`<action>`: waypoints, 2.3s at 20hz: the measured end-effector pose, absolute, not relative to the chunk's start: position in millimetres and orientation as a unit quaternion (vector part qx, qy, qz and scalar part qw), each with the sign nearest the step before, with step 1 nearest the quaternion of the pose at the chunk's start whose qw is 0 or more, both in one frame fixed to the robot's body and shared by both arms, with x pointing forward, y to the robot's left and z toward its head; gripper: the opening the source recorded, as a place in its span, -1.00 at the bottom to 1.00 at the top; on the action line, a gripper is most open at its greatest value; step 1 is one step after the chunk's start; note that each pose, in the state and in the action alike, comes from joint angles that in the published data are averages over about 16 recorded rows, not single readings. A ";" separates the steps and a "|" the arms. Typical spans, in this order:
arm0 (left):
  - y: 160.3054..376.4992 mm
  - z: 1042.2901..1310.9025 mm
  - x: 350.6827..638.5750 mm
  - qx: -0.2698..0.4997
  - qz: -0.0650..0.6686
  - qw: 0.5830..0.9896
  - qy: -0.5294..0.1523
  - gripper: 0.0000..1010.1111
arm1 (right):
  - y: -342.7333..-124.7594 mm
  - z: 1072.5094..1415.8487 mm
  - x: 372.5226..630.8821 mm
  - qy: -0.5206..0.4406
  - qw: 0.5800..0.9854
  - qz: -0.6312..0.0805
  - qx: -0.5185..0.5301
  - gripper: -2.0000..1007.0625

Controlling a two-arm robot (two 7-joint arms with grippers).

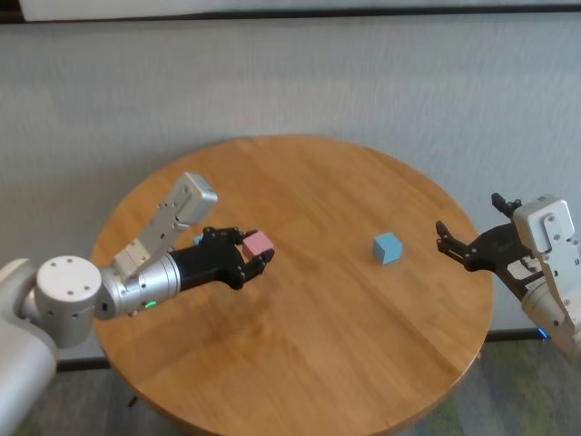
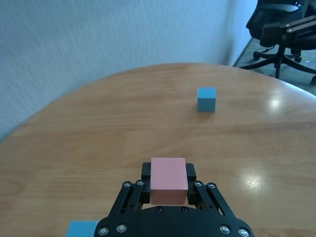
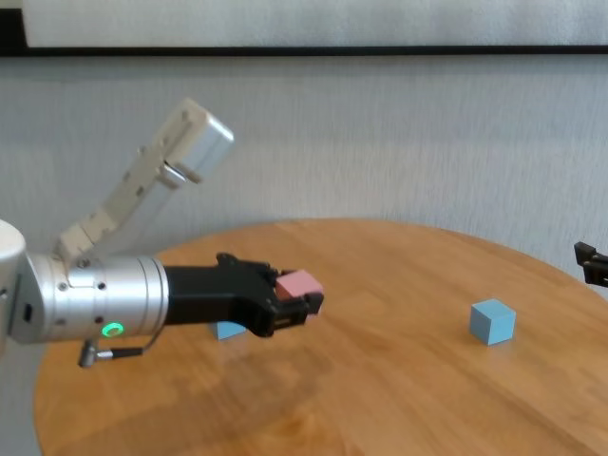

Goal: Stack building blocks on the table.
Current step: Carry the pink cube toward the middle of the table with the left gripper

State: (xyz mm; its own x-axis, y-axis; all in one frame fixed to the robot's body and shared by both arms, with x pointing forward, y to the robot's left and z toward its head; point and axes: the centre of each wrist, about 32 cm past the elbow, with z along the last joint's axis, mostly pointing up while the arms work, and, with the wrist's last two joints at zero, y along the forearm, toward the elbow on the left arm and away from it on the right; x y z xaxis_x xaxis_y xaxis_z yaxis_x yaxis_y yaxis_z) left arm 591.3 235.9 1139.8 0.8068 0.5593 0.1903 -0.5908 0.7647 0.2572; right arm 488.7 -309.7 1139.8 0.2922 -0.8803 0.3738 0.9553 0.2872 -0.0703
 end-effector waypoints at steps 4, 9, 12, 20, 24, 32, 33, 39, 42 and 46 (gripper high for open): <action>229.0 1132.8 597.4 0.165 0.305 0.937 -0.041 -0.21 | -309.7 1139.8 488.7 -0.132 0.791 -0.580 -0.142 0.99; 221.9 1125.2 601.7 0.172 0.301 0.938 -0.032 -0.21 | -309.7 1139.8 488.7 -0.132 0.791 -0.580 -0.142 0.99; 217.9 1122.2 603.3 0.174 0.297 0.938 -0.029 -0.21 | -309.7 1139.8 488.7 -0.132 0.791 -0.580 -0.142 0.99; 208.1 1119.2 604.9 0.174 0.287 0.942 -0.028 -0.21 | -309.7 1139.8 488.7 -0.132 0.791 -0.580 -0.142 0.99; 204.4 1117.9 604.6 0.175 0.282 0.943 -0.027 -0.21 | -309.7 1139.8 488.7 -0.132 0.791 -0.580 -0.142 0.99; 197.5 1113.9 604.1 0.179 0.272 0.945 -0.025 -0.21 | -309.7 1139.8 488.7 -0.132 0.791 -0.580 -0.142 0.99; 196.7 1113.3 604.1 0.180 0.271 0.945 -0.024 -0.21 | -309.7 1139.8 488.7 -0.132 0.791 -0.580 -0.142 0.99; 193.3 1111.2 604.1 0.182 0.264 0.947 -0.023 -0.21 | -309.7 1139.8 488.7 -0.132 0.791 -0.580 -0.142 0.99; 192.6 1110.9 604.1 0.182 0.261 0.948 -0.023 -0.19 | -309.7 1139.8 488.7 -0.132 0.791 -0.580 -0.142 0.99; 193.3 1111.7 603.7 0.180 0.259 0.949 -0.024 -0.11 | -309.7 1139.8 488.7 -0.132 0.791 -0.580 -0.142 0.99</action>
